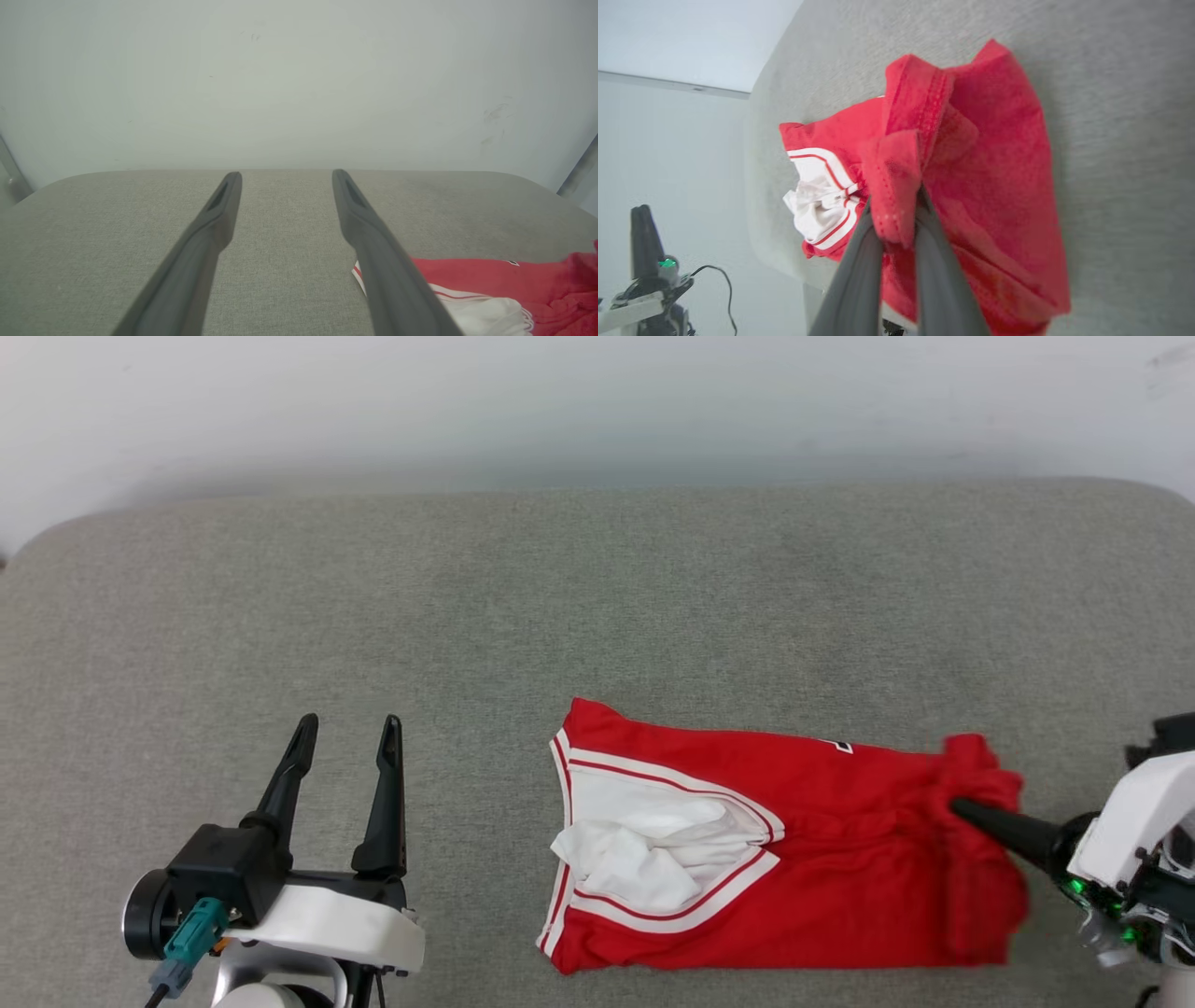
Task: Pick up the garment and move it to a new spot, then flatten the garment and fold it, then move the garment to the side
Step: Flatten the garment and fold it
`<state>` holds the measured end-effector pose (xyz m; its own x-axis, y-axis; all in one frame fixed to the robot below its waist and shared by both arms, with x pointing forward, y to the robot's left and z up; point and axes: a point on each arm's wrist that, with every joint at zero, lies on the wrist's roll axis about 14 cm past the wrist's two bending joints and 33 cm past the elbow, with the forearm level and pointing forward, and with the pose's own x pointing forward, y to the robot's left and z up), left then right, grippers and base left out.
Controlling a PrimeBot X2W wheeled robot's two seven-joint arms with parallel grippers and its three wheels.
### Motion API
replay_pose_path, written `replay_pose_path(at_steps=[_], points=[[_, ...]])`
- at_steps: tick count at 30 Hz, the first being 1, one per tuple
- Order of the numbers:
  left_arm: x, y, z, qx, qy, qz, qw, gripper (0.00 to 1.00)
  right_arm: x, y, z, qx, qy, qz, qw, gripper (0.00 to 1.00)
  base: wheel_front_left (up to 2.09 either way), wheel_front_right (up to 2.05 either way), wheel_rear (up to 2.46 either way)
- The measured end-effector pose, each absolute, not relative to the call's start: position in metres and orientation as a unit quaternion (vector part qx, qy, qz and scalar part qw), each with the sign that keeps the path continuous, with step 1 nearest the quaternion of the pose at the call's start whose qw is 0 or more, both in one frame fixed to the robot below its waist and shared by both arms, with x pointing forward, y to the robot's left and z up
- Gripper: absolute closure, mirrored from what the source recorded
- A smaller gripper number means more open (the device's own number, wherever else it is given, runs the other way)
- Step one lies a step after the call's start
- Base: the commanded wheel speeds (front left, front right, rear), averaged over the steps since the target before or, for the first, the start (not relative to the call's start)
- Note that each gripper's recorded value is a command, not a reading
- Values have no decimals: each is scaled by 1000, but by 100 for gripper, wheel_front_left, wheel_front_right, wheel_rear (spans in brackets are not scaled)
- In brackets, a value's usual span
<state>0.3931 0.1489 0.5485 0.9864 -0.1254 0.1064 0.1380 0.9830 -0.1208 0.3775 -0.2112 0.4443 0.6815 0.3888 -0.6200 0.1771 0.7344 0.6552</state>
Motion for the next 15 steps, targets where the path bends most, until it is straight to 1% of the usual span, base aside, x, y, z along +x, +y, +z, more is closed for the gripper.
replay_pose_path(at_steps=[5, 6, 9, 12, 13, 14, 15], points=[[390, 152, 550, -62, -48, -64, 995, 0, 380, -158, 468, 456, 393, 185, 777, 100, 0, 0, 0], [390, 153, 551, -62, -50, -64, 995, 0, 381, -143, 472, 473, 394, 214, 758, 100, 0, 0, 0], [387, 155, 549, -61, -46, -62, 995, 0, 381, -100, 474, 481, 409, 271, 727, 100, 0, 0, 0], [387, 157, 551, -61, -47, -60, 995, 0, 381, -63, 473, 478, 422, 305, 708, 100, 0, 0, 0], [387, 158, 551, -61, -48, -59, 995, 0, 382, -52, 472, 470, 426, 313, 707, 100, 0, 0, 0], [385, 163, 550, -60, -46, -52, 996, 0, 384, -23, 469, 455, 431, 330, 706, 100, 0, 0, 0], [385, 165, 549, -60, -45, -48, 996, 0, 385, -15, 465, 444, 435, 331, 710, 100, 0, 0, 0]])
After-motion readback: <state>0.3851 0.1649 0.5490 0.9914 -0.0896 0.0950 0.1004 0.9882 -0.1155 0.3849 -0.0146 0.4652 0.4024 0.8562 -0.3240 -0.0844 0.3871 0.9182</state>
